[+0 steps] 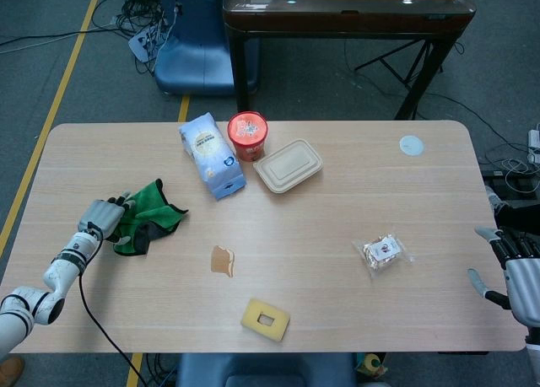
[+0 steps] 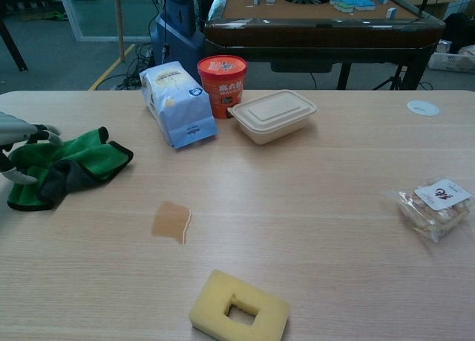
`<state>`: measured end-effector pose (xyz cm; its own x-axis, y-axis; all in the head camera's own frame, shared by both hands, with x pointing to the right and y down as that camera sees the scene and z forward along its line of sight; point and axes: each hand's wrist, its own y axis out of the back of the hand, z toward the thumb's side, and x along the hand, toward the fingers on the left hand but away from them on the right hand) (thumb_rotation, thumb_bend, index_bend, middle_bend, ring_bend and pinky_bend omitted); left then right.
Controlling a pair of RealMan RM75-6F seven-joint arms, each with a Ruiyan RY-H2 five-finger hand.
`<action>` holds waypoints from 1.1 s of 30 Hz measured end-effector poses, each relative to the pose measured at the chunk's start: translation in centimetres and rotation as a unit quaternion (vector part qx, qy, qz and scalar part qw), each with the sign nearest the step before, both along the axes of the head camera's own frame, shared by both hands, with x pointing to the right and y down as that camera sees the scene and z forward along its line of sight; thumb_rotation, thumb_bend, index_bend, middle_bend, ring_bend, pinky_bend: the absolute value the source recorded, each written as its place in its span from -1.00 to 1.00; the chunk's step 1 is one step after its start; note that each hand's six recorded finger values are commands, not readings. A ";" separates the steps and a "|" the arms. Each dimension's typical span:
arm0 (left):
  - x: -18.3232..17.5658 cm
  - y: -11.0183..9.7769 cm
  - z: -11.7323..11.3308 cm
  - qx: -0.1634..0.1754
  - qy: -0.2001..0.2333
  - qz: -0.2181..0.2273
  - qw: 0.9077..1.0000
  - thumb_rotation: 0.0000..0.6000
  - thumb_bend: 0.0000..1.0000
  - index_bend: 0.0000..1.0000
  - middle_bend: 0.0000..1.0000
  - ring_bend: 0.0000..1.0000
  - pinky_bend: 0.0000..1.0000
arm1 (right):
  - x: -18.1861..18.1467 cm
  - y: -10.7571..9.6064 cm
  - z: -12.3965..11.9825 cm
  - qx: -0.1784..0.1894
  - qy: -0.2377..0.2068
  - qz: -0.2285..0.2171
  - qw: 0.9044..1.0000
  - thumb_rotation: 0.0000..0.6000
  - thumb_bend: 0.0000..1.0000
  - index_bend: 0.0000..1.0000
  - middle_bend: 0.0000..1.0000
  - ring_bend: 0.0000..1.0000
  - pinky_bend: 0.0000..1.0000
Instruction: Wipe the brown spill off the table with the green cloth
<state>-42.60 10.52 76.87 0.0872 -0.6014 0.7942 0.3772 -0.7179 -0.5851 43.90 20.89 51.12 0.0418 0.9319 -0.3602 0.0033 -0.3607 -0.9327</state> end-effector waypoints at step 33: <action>2.8 1.4 0.0 0.023 0.146 -0.018 0.989 1.00 -0.24 0.49 0.46 0.57 1.00 | -0.1 0.2 -0.1 0.001 -0.006 0.004 1.000 1.00 -0.26 -0.51 -0.44 -0.61 -0.47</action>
<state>-39.76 11.90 76.88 0.2860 -0.6430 0.7105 0.1624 -0.6982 -0.6972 43.81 21.14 51.05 0.0382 0.9326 -0.3588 0.0172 -0.3596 -0.9329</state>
